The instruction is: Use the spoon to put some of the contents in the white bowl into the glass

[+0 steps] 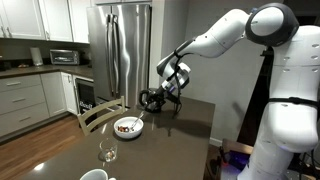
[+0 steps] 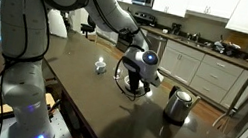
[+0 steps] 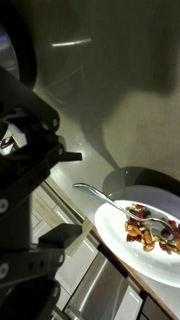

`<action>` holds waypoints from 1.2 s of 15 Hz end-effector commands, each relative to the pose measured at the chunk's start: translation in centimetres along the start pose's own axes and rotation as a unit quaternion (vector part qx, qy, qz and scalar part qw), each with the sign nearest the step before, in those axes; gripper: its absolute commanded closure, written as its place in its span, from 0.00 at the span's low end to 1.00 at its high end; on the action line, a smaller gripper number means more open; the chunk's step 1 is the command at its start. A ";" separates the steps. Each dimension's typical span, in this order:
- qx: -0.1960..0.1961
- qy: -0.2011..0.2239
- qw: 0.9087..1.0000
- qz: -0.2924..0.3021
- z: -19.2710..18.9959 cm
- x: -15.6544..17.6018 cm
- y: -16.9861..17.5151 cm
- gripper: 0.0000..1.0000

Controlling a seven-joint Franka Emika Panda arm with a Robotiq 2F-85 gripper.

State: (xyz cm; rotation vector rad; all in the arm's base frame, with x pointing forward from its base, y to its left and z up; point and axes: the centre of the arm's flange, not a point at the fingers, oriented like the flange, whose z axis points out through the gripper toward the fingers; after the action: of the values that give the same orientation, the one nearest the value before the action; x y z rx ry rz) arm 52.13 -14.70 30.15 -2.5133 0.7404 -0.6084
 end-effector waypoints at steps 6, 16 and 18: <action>-0.045 -0.009 0.995 -0.087 -5.7 0.7 -3.4 0.38; -0.032 -0.123 0.981 -0.150 -11.8 1.8 -8.7 0.37; -0.055 -0.139 0.976 -0.159 -12.9 2.2 -9.5 0.35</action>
State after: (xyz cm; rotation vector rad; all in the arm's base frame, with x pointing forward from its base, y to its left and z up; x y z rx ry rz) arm 50.82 -12.49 43.57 -2.7217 0.2886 -0.3842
